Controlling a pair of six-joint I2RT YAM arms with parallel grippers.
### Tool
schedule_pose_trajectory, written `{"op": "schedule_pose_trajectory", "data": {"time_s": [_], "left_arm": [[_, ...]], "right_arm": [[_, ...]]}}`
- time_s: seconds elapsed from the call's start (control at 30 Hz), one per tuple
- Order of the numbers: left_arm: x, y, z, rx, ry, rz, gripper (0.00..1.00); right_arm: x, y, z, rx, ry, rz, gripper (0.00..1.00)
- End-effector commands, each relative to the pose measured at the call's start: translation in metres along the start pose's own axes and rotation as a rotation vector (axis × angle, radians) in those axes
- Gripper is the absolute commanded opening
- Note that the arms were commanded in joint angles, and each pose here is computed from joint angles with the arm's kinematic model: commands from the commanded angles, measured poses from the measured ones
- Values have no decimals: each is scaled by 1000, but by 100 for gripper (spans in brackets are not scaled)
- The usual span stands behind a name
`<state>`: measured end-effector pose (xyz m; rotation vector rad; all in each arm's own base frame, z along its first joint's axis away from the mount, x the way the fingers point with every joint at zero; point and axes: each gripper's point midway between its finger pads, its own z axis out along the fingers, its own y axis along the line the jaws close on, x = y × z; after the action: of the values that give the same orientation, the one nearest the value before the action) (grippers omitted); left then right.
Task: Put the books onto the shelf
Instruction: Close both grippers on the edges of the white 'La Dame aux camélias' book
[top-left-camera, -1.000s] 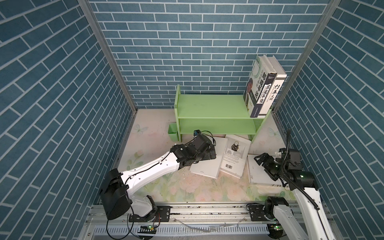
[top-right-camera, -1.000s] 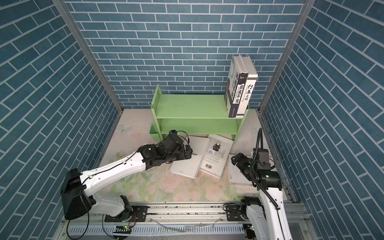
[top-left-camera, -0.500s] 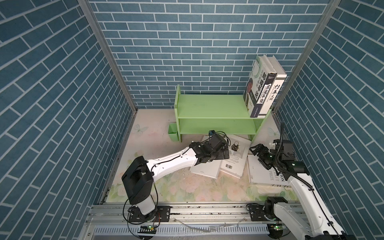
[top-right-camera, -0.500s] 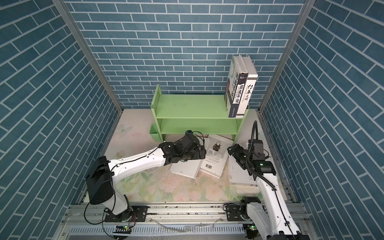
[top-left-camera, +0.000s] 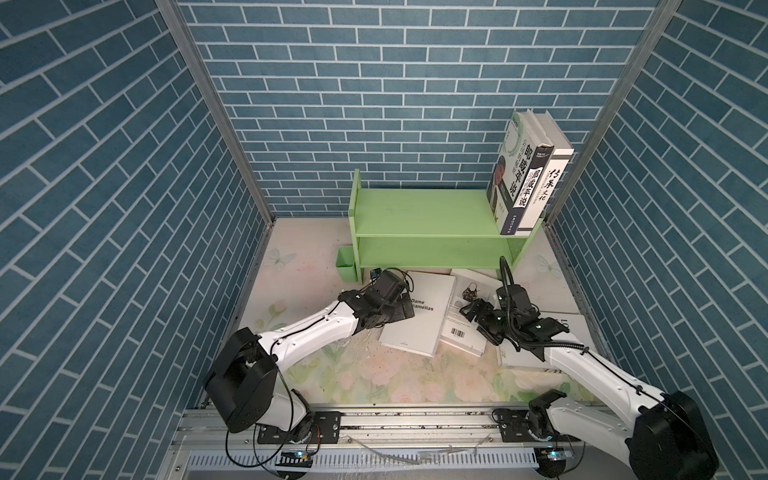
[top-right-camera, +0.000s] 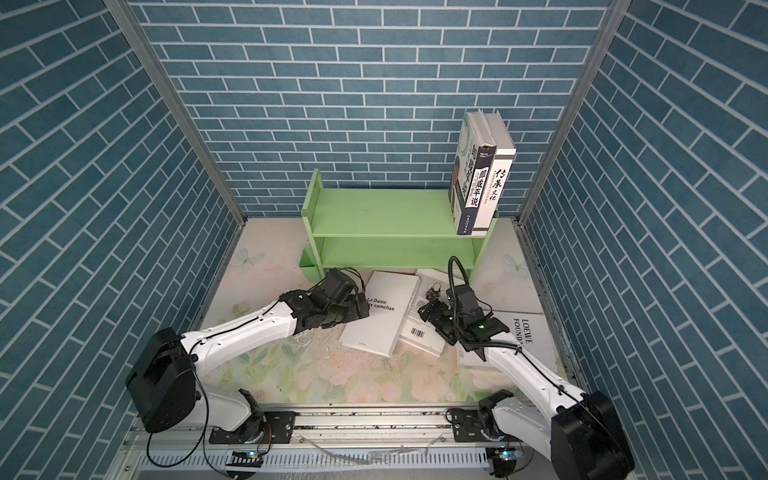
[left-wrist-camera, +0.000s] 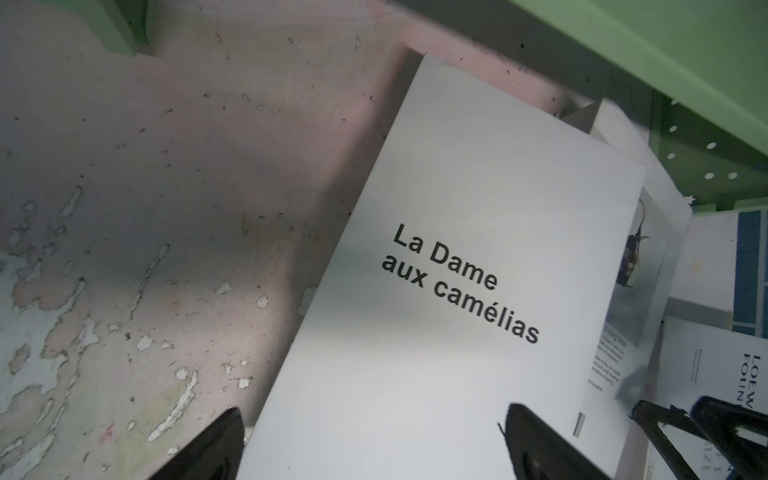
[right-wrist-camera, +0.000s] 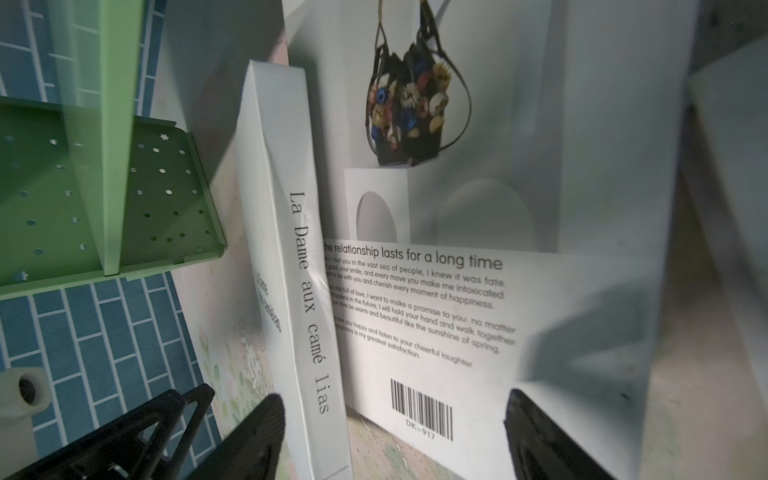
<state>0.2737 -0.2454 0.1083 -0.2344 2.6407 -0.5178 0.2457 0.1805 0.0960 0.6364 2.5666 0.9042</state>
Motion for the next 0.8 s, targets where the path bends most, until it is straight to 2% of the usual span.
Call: {"op": "schedule_pose_trajectory", "data": {"time_s": [0.0, 0.2, 0.47, 0.77], "left_arm": [[9, 9, 7, 18, 39, 1, 99], [14, 21, 26, 26, 95, -29, 100], [18, 7, 42, 92, 185, 7, 100], [32, -7, 48, 186, 268, 39, 97]], "right_arm": [[-8, 32, 9, -58, -51, 25, 83], [7, 38, 27, -49, -57, 55, 81], [26, 28, 36, -14, -46, 71, 81], [48, 63, 74, -114, 20, 32, 77]]}}
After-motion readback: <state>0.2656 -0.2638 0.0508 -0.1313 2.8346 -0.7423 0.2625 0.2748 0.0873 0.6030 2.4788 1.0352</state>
